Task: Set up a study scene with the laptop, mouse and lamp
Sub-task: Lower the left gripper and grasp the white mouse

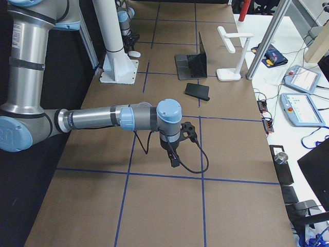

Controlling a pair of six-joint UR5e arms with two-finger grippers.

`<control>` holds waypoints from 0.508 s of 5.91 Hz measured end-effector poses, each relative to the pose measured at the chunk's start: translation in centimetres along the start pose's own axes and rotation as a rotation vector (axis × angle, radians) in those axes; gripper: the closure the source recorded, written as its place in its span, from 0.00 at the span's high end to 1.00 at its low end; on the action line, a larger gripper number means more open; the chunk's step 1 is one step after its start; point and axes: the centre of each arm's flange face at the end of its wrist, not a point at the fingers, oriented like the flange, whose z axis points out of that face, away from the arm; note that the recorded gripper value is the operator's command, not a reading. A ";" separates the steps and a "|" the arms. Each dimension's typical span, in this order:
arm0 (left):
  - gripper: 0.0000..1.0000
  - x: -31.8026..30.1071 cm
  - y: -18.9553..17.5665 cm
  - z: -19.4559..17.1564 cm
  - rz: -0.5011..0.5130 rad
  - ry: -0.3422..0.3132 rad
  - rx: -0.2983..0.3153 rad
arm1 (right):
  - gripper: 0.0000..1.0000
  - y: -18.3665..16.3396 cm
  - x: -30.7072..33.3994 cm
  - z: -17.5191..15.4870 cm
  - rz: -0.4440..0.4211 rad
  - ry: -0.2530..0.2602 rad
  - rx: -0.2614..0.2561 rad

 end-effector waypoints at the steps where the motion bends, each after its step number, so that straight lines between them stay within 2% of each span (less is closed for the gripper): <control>1: 0.80 0.2 -0.1 -0.1 -0.002 0.003 0.002 | 1.00 0.0 0.0 0.1 0.001 0.000 -0.001; 3: 0.83 0.3 -0.2 -0.1 -0.002 0.002 0.003 | 1.00 0.0 0.1 0.1 0.003 -0.001 -0.003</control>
